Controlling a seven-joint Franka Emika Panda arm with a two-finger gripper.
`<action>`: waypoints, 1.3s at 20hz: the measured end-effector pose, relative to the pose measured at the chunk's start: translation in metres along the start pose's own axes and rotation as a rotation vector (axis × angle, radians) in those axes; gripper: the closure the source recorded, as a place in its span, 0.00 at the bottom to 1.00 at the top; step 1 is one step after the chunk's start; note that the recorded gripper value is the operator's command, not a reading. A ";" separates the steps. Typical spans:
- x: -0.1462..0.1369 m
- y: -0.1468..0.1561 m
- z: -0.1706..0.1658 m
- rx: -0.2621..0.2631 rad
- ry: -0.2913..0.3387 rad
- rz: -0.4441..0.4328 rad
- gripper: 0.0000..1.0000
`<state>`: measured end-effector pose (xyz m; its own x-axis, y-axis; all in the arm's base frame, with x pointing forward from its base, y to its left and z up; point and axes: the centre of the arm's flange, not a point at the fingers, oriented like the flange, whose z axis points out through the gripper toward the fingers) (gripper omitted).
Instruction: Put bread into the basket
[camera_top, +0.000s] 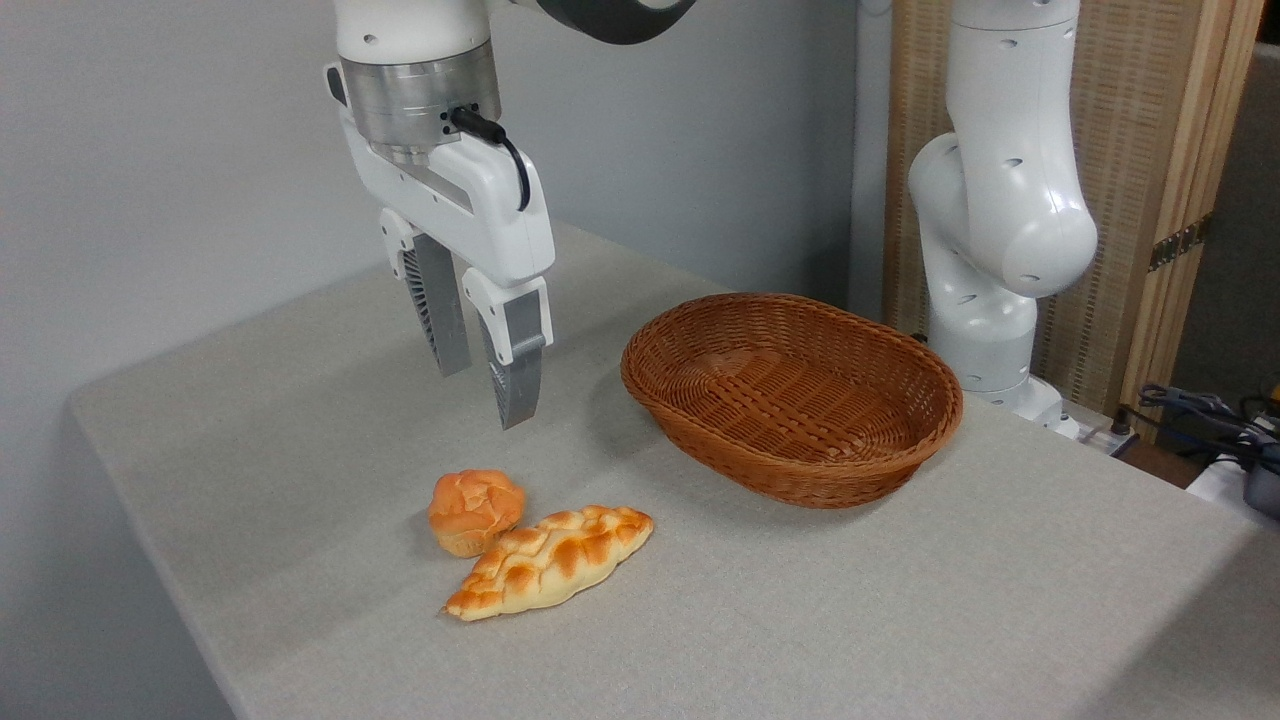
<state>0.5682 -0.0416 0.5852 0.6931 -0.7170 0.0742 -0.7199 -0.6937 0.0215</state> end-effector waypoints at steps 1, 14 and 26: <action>0.000 0.000 0.000 0.000 0.000 0.000 0.00; 0.003 0.001 0.003 -0.002 -0.006 0.003 0.00; 0.003 0.001 0.004 -0.002 -0.007 0.003 0.00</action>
<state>0.5696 -0.0446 0.5815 0.6908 -0.7199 0.0674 -0.7224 -0.6911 0.0237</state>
